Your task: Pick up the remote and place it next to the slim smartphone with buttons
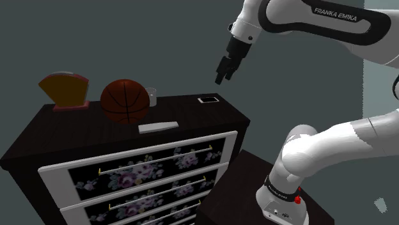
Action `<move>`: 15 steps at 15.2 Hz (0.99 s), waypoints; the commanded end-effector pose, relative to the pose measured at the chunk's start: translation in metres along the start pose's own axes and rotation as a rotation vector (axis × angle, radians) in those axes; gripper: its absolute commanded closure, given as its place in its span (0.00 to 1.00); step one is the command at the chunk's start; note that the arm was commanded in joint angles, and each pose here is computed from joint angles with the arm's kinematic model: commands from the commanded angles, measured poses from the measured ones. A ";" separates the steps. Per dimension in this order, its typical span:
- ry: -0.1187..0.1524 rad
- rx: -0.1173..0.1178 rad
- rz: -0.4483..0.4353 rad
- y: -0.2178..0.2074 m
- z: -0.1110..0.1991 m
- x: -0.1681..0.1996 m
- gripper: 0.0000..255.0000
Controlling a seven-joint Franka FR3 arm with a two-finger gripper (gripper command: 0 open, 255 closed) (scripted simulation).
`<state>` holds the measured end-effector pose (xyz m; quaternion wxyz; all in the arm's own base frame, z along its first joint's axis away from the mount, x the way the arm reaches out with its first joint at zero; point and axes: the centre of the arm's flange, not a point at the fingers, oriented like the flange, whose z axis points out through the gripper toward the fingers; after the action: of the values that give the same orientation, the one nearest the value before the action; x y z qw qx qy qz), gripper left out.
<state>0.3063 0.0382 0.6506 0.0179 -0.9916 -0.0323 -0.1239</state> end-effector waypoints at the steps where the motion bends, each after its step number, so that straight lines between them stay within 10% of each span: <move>1: 0.000 0.000 0.000 0.000 0.000 0.000 0.00; 15: -0.105 0.047 -0.428 0.015 0.149 0.125 0.00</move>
<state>0.4524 0.0360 0.5487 0.0133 -0.9703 -0.2293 -0.0759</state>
